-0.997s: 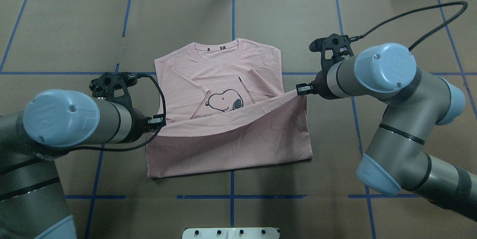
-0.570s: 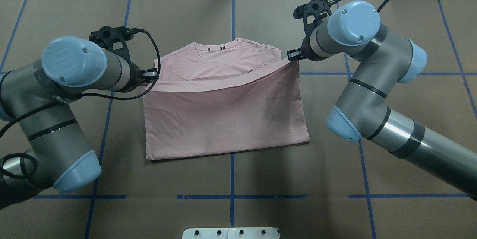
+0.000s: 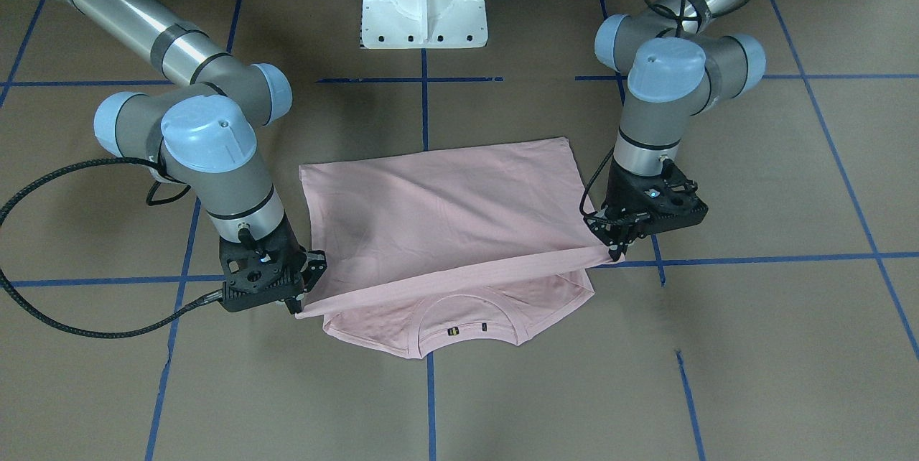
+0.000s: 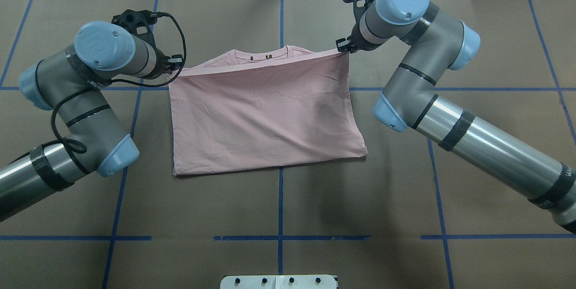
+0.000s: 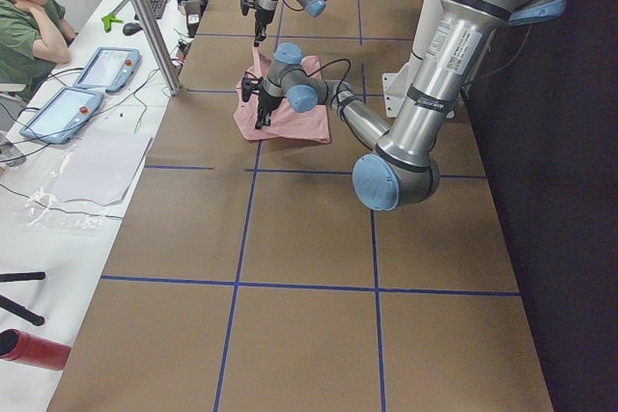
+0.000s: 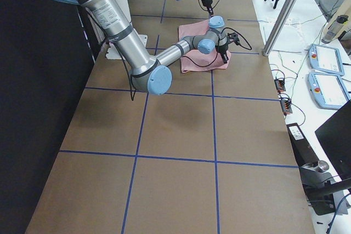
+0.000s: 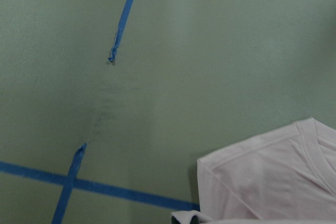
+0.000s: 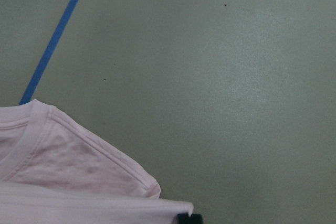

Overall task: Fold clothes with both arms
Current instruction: 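Lay the hem down near the collar and open both grippers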

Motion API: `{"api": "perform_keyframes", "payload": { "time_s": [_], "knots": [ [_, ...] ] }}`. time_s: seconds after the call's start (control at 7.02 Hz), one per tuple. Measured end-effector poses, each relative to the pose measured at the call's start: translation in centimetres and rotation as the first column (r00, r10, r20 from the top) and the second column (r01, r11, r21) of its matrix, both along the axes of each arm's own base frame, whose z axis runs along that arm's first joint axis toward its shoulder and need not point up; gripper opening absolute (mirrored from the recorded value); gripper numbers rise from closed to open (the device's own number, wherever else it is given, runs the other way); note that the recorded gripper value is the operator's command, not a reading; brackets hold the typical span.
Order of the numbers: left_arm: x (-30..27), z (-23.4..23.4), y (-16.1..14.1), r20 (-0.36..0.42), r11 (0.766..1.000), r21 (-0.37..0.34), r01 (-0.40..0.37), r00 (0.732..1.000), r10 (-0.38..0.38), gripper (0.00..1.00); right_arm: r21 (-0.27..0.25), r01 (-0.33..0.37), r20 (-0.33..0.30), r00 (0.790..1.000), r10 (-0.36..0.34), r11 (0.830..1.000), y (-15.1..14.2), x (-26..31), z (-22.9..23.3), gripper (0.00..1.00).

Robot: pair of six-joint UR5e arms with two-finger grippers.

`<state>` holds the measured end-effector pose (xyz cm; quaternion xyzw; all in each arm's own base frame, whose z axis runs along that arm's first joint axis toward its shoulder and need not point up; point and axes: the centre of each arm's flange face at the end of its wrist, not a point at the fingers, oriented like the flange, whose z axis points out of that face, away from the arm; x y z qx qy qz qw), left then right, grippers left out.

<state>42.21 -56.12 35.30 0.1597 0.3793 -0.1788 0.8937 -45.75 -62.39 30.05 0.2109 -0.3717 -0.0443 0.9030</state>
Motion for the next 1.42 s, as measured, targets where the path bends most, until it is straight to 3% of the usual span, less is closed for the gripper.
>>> {"api": "perform_keyframes", "payload": {
  "time_s": [0.28,1.14,1.28,1.42],
  "knots": [
    [0.6,1.9,-1.4,0.001,1.0,-0.002,0.012,1.0,-0.012,0.0,-0.017,-0.002,-0.015,1.0,0.002,1.0,-0.8,-0.6,0.7,0.0],
    [0.3,0.9,-2.9,-0.011,1.0,0.005,0.029,1.0,-0.029,0.0,-0.024,-0.006,-0.019,1.0,0.006,1.0,-2.7,-2.3,-1.2,0.0],
    [0.4,0.5,-2.9,-0.016,1.0,0.007,0.029,0.999,-0.029,0.73,-0.022,-0.006,-0.016,1.0,0.006,1.0,-2.7,-2.3,-1.5,0.99],
    [0.5,0.4,-2.9,-0.018,1.0,0.008,0.03,0.999,-0.03,1.0,-0.021,-0.004,-0.016,1.0,0.004,1.0,-2.6,-2.4,-1.4,1.0]
  ]
}}
